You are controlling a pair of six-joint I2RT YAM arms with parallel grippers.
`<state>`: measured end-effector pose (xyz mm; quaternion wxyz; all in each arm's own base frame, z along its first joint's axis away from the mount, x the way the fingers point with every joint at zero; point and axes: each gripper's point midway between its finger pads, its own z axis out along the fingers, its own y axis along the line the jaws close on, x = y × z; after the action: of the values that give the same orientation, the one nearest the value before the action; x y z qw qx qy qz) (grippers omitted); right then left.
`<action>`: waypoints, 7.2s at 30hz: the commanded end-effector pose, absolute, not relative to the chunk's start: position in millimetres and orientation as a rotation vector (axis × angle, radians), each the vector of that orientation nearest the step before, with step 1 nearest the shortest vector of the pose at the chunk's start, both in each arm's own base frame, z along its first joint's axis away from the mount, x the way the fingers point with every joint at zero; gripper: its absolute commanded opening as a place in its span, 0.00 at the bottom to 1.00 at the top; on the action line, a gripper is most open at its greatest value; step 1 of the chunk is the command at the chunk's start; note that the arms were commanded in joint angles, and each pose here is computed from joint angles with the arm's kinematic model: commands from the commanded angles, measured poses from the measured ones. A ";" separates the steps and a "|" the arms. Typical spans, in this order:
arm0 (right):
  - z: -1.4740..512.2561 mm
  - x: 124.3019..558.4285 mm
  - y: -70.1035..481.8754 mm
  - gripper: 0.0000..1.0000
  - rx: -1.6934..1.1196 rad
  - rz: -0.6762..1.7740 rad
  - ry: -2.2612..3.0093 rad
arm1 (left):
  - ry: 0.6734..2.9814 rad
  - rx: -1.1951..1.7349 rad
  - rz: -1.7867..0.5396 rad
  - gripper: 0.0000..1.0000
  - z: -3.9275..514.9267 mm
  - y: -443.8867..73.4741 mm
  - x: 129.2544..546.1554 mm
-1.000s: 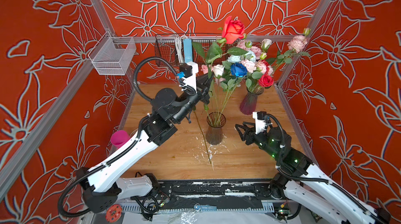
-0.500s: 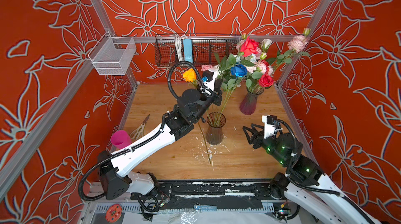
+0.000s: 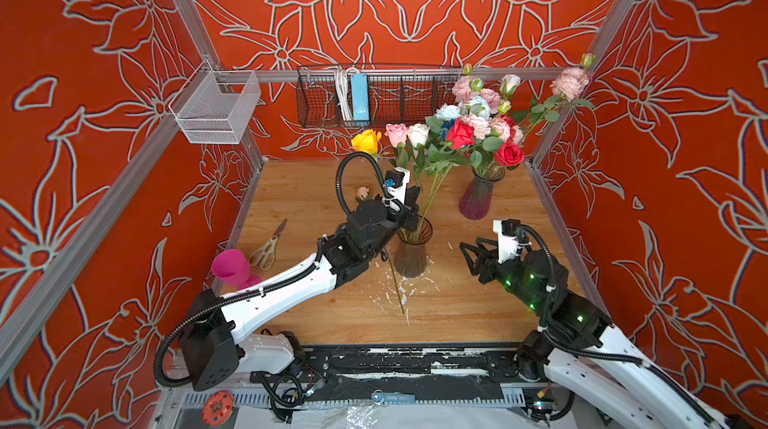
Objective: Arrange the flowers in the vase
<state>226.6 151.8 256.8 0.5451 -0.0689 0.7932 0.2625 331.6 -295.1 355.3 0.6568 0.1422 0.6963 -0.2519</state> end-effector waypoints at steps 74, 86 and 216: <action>195.0 251.3 105.9 0.61 0.161 0.358 2.008 | 2.703 -0.399 -0.213 0.61 58.1 -175.9 434.6; 189.2 249.5 105.8 0.61 0.178 0.385 2.014 | 2.773 -0.388 -0.152 0.32 15.7 -177.2 458.4; 459.7 297.7 283.3 0.00 -0.486 0.475 1.569 | 1.452 -0.370 -0.632 0.75 400.2 -56.4 199.0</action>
<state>298.9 292.1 464.4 0.6576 -0.2305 0.6843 0.2151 193.9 -56.3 401.3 0.6886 -0.1472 0.6508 -0.2839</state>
